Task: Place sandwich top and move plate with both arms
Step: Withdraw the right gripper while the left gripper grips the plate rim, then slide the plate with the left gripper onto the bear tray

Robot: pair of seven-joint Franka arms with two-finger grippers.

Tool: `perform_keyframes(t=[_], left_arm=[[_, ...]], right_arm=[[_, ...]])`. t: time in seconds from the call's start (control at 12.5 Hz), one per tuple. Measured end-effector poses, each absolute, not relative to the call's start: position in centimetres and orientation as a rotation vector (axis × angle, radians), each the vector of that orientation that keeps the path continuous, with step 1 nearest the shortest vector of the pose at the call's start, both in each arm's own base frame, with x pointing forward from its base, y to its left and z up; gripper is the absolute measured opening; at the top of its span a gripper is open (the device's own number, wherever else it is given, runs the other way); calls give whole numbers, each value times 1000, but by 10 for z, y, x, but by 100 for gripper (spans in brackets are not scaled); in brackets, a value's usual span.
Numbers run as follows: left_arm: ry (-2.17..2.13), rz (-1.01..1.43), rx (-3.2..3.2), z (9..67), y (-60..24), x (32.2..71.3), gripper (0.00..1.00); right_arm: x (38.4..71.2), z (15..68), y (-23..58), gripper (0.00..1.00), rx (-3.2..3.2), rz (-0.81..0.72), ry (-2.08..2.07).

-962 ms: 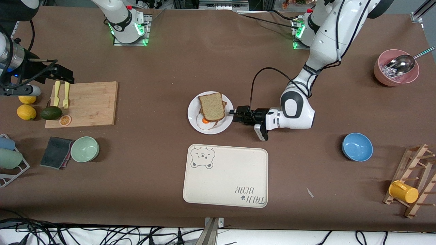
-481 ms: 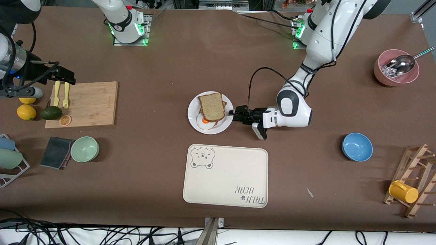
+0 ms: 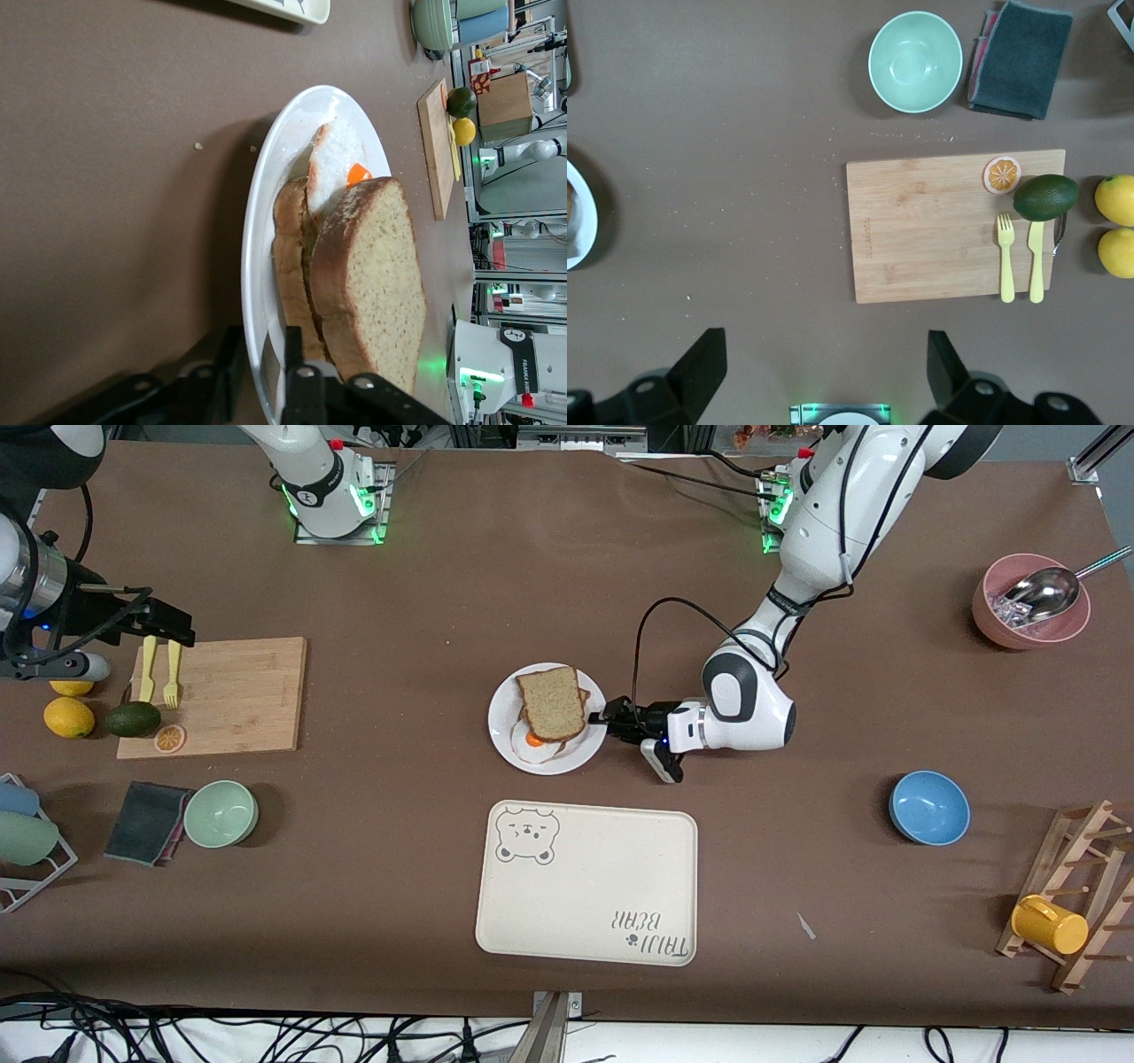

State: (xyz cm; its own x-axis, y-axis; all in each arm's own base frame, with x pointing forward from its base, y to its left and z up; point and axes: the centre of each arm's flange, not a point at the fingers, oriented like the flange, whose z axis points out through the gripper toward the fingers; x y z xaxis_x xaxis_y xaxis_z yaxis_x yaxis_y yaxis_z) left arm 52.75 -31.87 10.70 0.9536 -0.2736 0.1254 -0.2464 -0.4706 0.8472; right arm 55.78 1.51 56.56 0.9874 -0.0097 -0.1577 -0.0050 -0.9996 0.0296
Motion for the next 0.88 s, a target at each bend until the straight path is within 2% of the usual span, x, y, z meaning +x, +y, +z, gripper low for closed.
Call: perform_keyframes(t=[0.24, 0.88], left_arm=[[-377, -24, 2062, 109, -319, 529, 5], [-194, -105, 2030, 115, -292, 547, 5]], right_arm=[[558, 564, 14, 100, 3102, -251, -14], [559, 563, 14, 100, 3102, -253, -16]])
